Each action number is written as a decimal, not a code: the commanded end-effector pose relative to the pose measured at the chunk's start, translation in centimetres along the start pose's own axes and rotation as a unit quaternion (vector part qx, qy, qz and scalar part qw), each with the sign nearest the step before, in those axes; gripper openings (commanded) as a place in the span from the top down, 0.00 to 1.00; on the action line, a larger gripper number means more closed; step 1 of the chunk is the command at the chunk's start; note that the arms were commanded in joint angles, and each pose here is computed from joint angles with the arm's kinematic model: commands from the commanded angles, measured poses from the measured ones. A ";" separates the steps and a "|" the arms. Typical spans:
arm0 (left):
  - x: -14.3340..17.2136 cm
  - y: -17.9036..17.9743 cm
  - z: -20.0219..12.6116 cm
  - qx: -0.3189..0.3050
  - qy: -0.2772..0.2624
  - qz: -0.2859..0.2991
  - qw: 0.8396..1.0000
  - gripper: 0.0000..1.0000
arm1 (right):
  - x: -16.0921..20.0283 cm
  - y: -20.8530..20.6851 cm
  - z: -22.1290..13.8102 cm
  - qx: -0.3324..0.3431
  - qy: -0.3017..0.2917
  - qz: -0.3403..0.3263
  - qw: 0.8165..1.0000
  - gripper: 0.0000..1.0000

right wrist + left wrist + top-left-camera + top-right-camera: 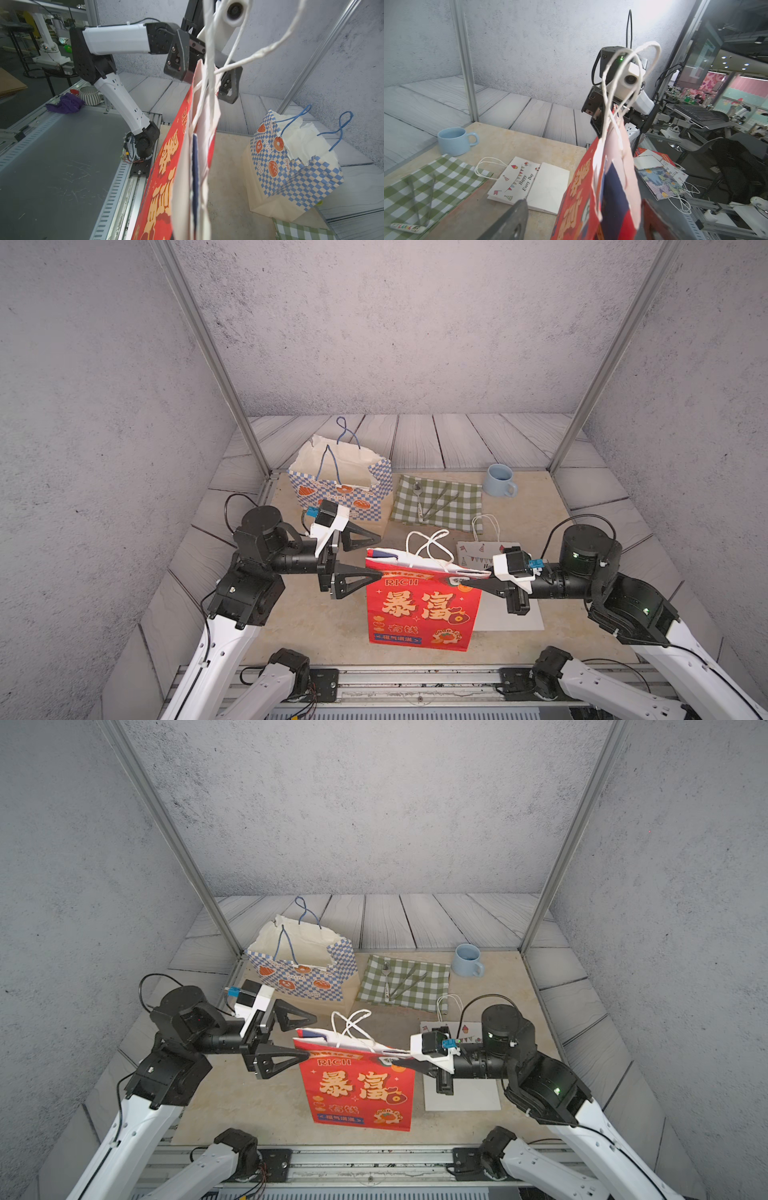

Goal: Put away the paper bag
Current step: Press the paper bag.

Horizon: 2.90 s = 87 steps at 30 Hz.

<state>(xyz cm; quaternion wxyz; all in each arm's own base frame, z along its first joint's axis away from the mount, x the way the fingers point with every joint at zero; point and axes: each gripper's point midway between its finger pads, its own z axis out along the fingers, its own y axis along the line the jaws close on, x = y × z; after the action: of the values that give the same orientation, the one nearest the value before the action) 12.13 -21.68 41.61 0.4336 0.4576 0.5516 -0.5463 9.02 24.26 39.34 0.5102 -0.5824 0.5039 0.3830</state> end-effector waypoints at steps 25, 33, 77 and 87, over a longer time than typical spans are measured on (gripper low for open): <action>-2.5 -1.8 -0.2 0.013 -0.018 0.067 0.998 1.00 | -3.3 -2.9 0.5 0.047 -0.069 0.053 0.995 0.55; -2.5 -1.0 -0.2 -0.009 -0.018 0.067 0.998 1.00 | -5.0 -2.2 0.1 0.026 -0.108 0.059 0.992 0.87; -8.5 -4.0 -0.1 0.026 -0.080 0.126 0.988 1.00 | 0.6 -1.2 0.9 0.028 -0.064 0.127 0.989 0.39; -8.0 -3.7 0.1 0.023 -0.077 0.129 0.988 1.00 | 0.3 -1.0 0.5 0.029 -0.063 0.125 0.990 0.65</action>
<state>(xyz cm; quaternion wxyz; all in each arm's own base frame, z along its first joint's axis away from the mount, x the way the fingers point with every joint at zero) 10.94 -22.25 49.11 0.5109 0.4807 0.4618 -0.5428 10.31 24.99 38.50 0.4985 -0.4764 0.5547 0.4656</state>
